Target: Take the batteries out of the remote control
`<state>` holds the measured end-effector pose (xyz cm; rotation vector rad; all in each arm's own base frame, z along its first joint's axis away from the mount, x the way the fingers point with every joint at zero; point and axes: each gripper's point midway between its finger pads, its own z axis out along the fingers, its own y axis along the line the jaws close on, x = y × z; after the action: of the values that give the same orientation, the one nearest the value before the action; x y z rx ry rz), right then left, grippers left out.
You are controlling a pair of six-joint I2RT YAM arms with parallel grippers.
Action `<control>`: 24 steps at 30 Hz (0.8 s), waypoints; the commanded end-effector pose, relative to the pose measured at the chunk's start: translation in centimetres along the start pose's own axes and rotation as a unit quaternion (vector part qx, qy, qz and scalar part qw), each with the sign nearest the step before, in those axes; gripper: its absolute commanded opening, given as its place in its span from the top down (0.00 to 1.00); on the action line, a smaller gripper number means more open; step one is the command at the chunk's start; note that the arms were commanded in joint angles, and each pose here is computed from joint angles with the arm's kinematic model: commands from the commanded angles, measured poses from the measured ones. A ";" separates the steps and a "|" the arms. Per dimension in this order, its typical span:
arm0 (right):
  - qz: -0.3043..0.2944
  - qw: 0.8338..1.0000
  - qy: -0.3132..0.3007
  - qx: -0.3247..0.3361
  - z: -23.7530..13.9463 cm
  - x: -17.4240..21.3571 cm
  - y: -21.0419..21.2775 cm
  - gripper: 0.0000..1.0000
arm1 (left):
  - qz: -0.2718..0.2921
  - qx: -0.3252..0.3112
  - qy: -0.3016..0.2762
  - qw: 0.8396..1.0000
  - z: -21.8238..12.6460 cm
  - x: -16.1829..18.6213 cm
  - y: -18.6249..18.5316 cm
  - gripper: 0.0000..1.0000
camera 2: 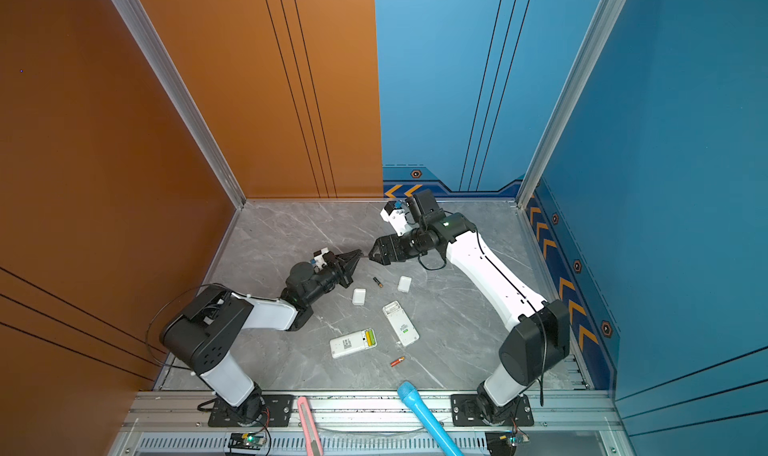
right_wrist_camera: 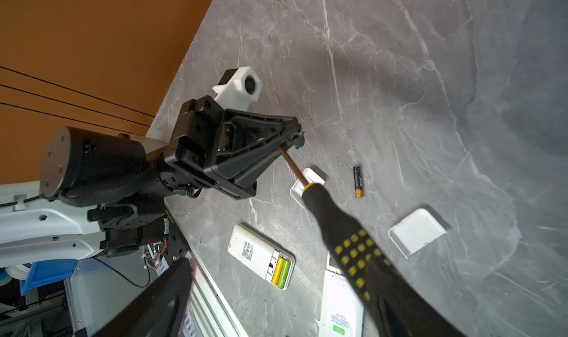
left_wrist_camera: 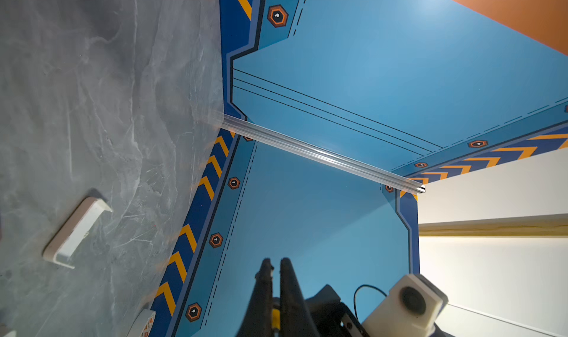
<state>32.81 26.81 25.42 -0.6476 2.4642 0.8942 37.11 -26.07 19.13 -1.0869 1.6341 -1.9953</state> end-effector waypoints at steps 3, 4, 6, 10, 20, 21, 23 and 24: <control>-0.033 0.999 0.026 0.011 -1.2 -0.1 -0.9 0.09 | 0.001 0.078 0.052 0.996 0.0 2.6 -4.7 1.00; -0.041 0.999 0.033 0.009 -1.1 0.1 -0.8 0.09 | -0.001 0.079 0.052 0.996 0.0 2.7 -4.7 1.00; -0.051 0.997 0.052 0.003 -0.8 0.6 -0.7 0.09 | -0.010 0.074 0.052 0.996 0.0 2.7 -4.2 1.00; -0.051 0.997 0.058 -0.024 -0.3 0.7 -0.3 0.09 | -0.016 0.074 0.057 0.996 0.1 2.9 -4.3 1.00; -0.042 0.994 0.081 -0.054 1.6 1.4 -0.5 0.17 | -0.018 0.076 0.067 0.995 0.6 3.9 -4.5 1.00; -0.043 0.994 0.081 -0.052 1.6 1.3 -0.6 0.18 | -0.018 0.076 0.067 0.995 0.6 3.9 -4.4 1.00; -0.043 0.995 0.080 -0.052 1.7 1.3 -0.6 0.22 | -0.017 0.074 0.069 0.995 0.5 4.0 -4.3 1.00; -0.041 0.995 0.080 -0.052 1.7 1.3 -0.6 0.24 | -0.017 0.074 0.068 0.995 0.5 4.0 -4.3 1.00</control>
<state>32.77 26.57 23.34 -0.8491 2.5262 0.9443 36.58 -26.97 21.82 -1.0517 1.5584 -2.1264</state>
